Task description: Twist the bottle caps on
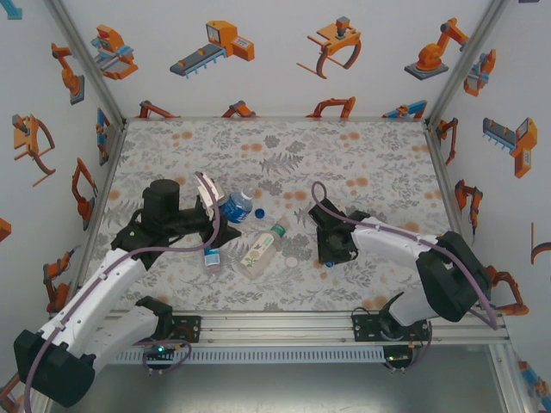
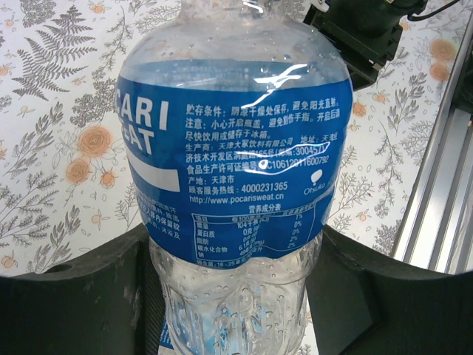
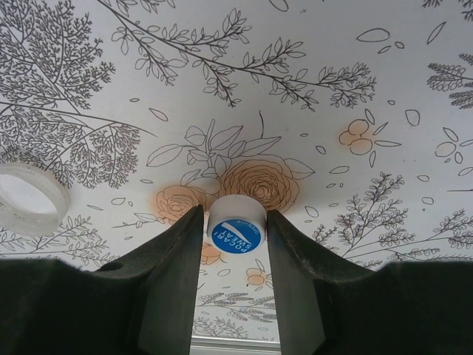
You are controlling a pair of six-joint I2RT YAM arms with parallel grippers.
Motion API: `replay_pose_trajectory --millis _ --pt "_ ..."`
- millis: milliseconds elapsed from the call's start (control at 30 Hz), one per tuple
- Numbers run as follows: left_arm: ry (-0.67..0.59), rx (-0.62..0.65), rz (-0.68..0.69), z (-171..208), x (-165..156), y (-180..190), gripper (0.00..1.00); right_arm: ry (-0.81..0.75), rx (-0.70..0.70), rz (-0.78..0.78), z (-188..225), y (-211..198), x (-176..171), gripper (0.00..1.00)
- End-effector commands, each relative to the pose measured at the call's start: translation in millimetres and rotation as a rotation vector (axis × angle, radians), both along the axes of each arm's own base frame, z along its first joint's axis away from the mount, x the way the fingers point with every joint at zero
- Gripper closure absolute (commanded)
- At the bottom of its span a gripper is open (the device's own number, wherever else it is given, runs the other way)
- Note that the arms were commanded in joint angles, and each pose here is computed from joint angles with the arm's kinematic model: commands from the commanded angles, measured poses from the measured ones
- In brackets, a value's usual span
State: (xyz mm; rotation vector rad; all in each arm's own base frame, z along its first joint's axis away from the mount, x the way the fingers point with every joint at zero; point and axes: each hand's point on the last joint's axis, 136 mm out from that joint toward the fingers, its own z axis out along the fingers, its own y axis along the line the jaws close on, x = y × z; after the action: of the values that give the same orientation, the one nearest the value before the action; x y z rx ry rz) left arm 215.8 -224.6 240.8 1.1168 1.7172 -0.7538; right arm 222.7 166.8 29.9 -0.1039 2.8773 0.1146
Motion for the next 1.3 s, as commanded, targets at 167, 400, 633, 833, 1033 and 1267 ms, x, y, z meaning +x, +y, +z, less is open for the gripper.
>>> replay_pose_trajectory --millis 167,400,633,833,1033,1267 --pt "-0.032 -0.005 -0.019 9.3 -0.3 -2.2 0.98 0.008 0.008 -0.010 9.3 2.6 -3.9 0.58" --pt "-0.033 -0.005 -0.019 9.5 -0.5 -2.1 0.98 -0.004 0.004 -0.010 11.1 2.4 -2.7 0.59" --pt "-0.030 -0.004 -0.019 9.0 -0.7 -2.1 0.98 -0.024 -0.001 -0.010 14.0 2.0 0.9 0.60" --pt "-0.030 -0.002 -0.020 8.5 -0.8 -2.0 0.98 -0.017 0.004 -0.006 11.8 4.0 0.7 0.63" --pt "-0.029 0.000 -0.020 7.7 -0.3 -2.0 0.98 -0.026 0.011 -0.007 16.4 3.7 0.7 0.72" --pt "-0.037 0.041 -0.063 0.6 -7.6 -6.9 0.99 -0.126 0.077 0.074 53.3 12.7 8.1 0.82"
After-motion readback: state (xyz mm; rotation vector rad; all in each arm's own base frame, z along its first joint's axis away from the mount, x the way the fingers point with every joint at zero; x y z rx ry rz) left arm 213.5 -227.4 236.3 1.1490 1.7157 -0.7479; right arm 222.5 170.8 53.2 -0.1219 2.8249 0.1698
